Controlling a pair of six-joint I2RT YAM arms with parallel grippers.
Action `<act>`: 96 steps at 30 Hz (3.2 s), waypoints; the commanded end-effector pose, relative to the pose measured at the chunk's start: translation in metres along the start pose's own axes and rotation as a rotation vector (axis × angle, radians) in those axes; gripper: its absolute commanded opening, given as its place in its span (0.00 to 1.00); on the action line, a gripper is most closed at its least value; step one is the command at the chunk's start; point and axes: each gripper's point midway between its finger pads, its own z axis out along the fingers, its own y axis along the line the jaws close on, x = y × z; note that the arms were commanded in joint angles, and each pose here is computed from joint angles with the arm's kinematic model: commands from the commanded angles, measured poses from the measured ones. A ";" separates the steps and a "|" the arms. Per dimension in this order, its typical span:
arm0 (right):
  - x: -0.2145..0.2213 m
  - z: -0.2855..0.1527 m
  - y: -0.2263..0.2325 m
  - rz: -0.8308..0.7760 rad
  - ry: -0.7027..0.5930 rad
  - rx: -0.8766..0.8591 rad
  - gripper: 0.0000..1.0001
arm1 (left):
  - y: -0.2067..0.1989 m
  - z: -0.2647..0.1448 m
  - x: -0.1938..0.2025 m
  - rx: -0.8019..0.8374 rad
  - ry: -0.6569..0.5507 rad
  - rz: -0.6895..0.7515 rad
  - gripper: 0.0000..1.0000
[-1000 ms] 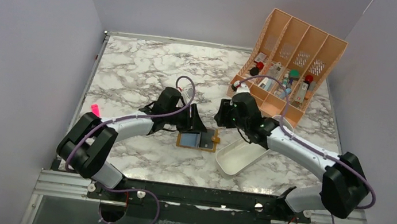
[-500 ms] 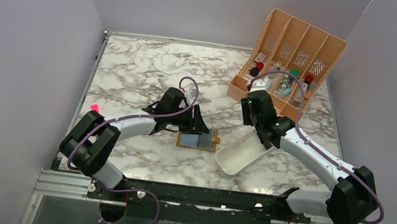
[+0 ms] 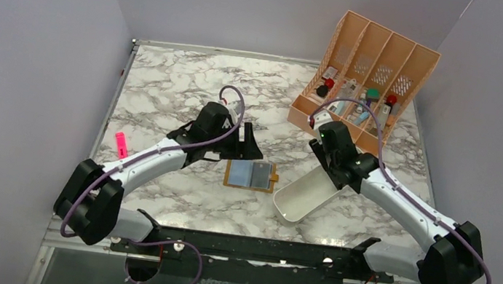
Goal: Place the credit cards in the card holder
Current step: Pick up the credit card from the storage box.
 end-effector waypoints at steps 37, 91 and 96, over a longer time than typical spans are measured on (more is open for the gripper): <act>0.087 0.036 0.008 -0.209 0.305 0.039 0.59 | 0.019 -0.079 -0.017 -0.219 -0.212 0.177 0.99; 0.020 -0.019 0.011 -0.066 0.089 -0.193 0.08 | 0.015 -0.067 -0.006 -0.179 -0.152 0.120 0.99; 0.004 -0.035 0.016 -0.035 0.022 -0.268 0.02 | 0.014 -0.061 0.003 -0.159 -0.106 0.086 0.99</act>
